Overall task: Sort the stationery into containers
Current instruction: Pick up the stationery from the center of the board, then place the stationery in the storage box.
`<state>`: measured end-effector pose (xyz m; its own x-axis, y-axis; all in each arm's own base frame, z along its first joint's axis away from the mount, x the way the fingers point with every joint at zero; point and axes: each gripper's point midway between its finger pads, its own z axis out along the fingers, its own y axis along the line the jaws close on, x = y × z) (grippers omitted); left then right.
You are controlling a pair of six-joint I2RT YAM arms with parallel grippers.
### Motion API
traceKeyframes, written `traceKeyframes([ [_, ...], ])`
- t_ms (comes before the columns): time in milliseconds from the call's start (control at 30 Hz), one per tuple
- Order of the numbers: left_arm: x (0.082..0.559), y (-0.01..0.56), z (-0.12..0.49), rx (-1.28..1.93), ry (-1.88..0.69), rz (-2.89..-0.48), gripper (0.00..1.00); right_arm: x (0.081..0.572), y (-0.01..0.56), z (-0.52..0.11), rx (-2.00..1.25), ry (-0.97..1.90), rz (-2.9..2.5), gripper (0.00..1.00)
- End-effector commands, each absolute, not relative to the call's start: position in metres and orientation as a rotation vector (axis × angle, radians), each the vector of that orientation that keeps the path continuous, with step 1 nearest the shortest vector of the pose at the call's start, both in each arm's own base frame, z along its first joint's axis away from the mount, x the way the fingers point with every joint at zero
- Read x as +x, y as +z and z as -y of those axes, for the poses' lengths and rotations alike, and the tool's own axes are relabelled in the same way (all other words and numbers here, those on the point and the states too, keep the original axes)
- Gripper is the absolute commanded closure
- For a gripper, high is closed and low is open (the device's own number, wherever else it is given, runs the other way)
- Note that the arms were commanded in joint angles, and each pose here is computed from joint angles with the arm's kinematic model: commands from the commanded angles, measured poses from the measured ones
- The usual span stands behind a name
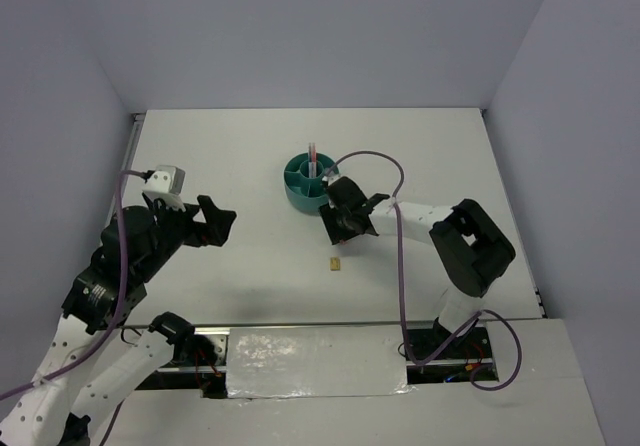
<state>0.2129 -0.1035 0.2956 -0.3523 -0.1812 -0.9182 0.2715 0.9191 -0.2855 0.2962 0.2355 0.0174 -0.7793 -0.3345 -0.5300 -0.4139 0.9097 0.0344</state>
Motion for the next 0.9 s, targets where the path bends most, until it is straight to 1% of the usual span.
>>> traceKeyframes([
  [0,0.213,0.286,0.106,0.101,-0.466,-1.881,0.01,0.300,0.021,-0.241,-0.522,0.215,-2.535,0.46],
  [33,0.215,0.281,0.107,0.104,-0.463,-1.895,0.01,0.300,0.020,-0.238,-0.507,0.204,-2.538,0.51],
  [67,0.216,0.278,0.108,0.106,-0.461,-1.904,0.01,0.299,0.020,-0.236,-0.492,0.191,-2.538,0.60],
  [133,0.218,0.272,0.109,0.103,-0.459,-1.923,0.01,0.294,0.018,-0.230,-0.473,0.189,-2.534,0.68],
  [167,0.219,0.266,0.111,0.102,-0.462,-1.933,0.01,0.293,0.019,-0.228,-0.461,0.186,-2.530,0.76],
  [200,0.219,0.265,0.113,0.093,-0.476,-1.935,0.01,0.291,0.020,-0.227,-0.453,0.185,-2.528,0.95],
  [233,0.220,0.262,0.115,0.088,-0.489,-1.947,0.01,0.289,0.025,-0.226,-0.430,0.203,-2.509,1.00],
  [367,0.222,0.263,0.139,0.046,-0.656,-1.945,0.01,0.285,0.061,-0.225,-0.359,0.298,-2.398,1.00],
  [400,0.222,0.266,0.146,-0.005,-0.726,-1.941,0.01,0.282,0.080,-0.225,-0.340,0.341,-2.341,1.00],
  [467,0.225,0.272,0.168,-0.031,-0.883,-1.908,0.01,0.276,0.100,-0.231,-0.342,0.398,-2.273,1.00],
  [600,0.232,0.288,0.202,-0.027,-1.116,-1.799,0.01,0.252,0.146,-0.251,-0.398,0.556,-2.137,1.00],
  [633,0.240,0.293,0.210,-0.021,-1.141,-1.763,0.01,0.247,0.153,-0.256,-0.407,0.593,-2.119,1.00],
  [800,0.247,0.299,0.253,0.039,-1.221,-1.768,0.05,0.211,0.197,-0.288,-0.438,0.834,-1.991,1.00],
  [867,0.243,0.303,0.269,0.076,-1.255,-1.764,0.06,0.207,0.211,-0.292,-0.422,0.869,-1.952,1.00],
])
